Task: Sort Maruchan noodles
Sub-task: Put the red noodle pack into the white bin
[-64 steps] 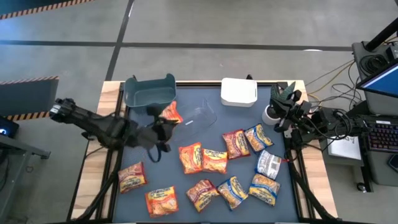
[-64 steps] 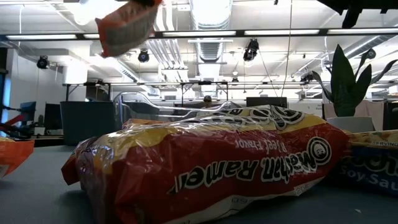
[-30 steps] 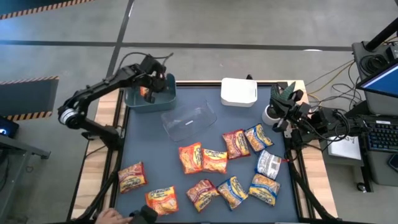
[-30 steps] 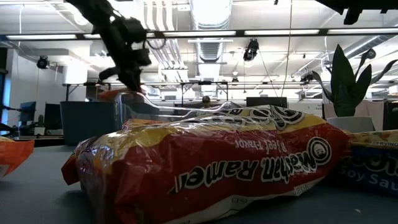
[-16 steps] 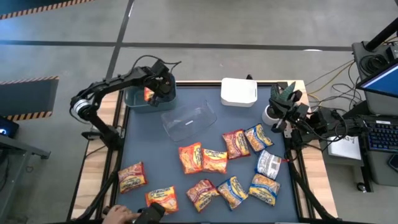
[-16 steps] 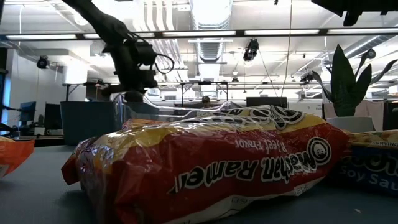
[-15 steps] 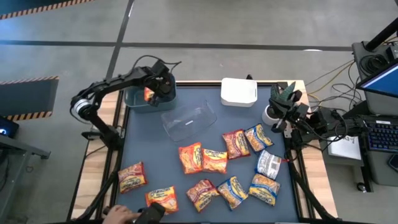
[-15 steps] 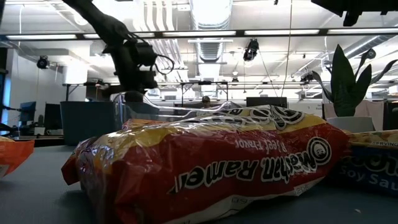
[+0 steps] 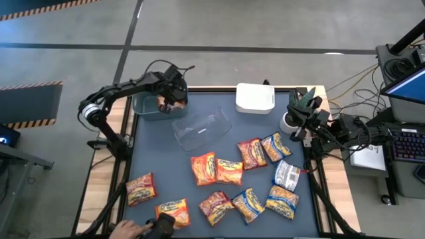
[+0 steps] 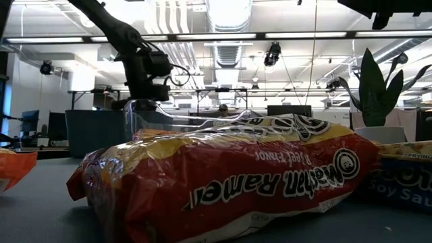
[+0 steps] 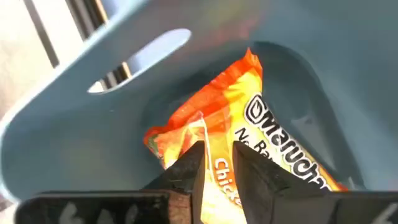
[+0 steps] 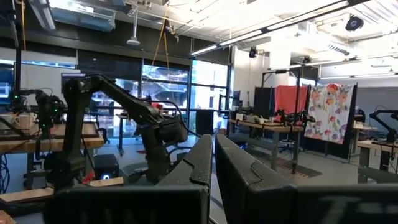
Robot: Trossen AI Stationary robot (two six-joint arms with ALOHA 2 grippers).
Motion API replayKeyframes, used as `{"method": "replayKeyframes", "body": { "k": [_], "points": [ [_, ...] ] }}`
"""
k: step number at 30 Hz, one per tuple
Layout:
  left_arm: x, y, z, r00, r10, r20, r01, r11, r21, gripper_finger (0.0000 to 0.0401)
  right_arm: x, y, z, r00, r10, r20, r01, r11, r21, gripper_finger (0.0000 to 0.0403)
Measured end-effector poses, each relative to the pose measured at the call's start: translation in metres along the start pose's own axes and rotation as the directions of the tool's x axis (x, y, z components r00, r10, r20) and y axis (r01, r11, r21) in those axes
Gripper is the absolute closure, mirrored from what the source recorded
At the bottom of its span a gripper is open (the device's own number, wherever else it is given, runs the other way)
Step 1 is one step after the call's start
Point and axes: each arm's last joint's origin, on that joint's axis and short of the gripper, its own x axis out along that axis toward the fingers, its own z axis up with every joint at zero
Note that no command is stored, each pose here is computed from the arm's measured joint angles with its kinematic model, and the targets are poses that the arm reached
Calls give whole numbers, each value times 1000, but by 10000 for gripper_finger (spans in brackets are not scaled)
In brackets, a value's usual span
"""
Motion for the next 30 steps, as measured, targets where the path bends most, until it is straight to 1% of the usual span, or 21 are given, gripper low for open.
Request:
{"method": "replayKeyframes", "body": {
  "k": [6,8,9,11,13,15,17,19,20,21,23,26,30],
  "points": [
    [-18,8,3,999,45,21,-43,997,-68,309,0,0,0,1000,0,0,0,1000,6,394],
    [-30,13,4,999,49,2,-49,994,-99,301,0,0,0,1000,0,0,0,1000,11,394],
    [-37,15,4,999,47,-11,-48,991,-125,298,0,0,0,1000,0,0,0,1000,20,394],
    [-54,22,6,998,61,-22,-64,969,-237,297,0,0,0,1000,0,0,0,999,38,394],
    [-74,28,8,998,63,-2,-59,920,-388,300,0,0,0,1000,1,0,-1,998,56,394],
    [-93,29,10,996,24,86,24,860,-509,307,0,0,0,1000,1,0,-1,997,74,394],
    [-111,29,15,977,6,214,129,780,-612,315,0,0,0,1000,2,1,-2,996,90,394],
    [-125,25,21,948,1,319,223,713,-665,323,0,0,0,1000,2,2,-2,992,126,394],
    [-132,21,24,933,-3,360,259,700,-665,326,0,0,0,1000,2,2,-2,989,147,394],
    [-139,16,29,914,0,405,288,702,-652,330,0,0,0,1000,2,2,-2,988,156,394],
    [-150,3,39,880,5,475,321,730,-603,335,0,0,0,1000,2,2,-2,987,162,394],
    [-160,-22,58,831,21,556,340,771,-538,342,0,0,0,1000,2,2,-2,987,163,394],
    [-165,-67,85,738,21,674,362,831,-423,345,0,0,0,1000,2,2,-2,988,156,394]
  ]
}}
